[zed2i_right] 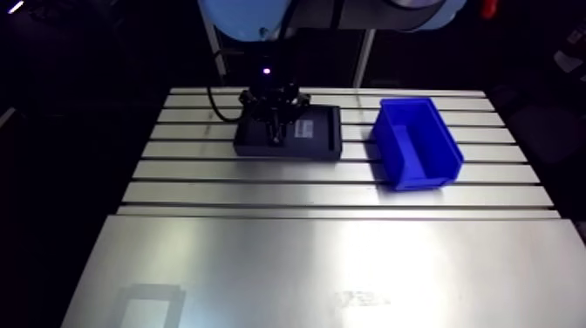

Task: Pick up the M10 bolt from the tray and put it into the blue bin.

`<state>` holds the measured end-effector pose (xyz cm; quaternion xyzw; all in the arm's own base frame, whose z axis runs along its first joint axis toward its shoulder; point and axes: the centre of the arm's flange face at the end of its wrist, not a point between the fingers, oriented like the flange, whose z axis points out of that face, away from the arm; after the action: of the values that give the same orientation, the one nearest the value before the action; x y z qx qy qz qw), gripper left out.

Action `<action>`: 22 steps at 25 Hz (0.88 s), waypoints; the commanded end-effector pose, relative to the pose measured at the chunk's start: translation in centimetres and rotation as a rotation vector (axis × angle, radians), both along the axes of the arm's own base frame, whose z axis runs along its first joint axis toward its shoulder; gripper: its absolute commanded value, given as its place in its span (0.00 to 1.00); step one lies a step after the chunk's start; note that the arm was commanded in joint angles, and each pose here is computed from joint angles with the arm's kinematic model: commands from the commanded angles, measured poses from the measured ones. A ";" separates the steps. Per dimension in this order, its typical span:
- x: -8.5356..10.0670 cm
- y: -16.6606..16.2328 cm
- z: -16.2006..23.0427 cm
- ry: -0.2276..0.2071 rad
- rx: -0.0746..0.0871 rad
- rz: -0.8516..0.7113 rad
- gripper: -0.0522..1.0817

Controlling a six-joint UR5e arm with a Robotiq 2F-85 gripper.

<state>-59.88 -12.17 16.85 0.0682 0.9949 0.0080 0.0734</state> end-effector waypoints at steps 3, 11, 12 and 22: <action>0.0 0.0 0.1 0.002 0.000 0.000 0.74; 0.0 0.0 0.2 0.004 0.001 0.000 0.77; 0.0 0.0 0.3 0.006 0.001 0.000 0.77; -0.4 0.2 1.2 0.050 0.006 0.006 0.83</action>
<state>-60.16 -12.05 17.59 0.0670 0.9961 0.0086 0.0572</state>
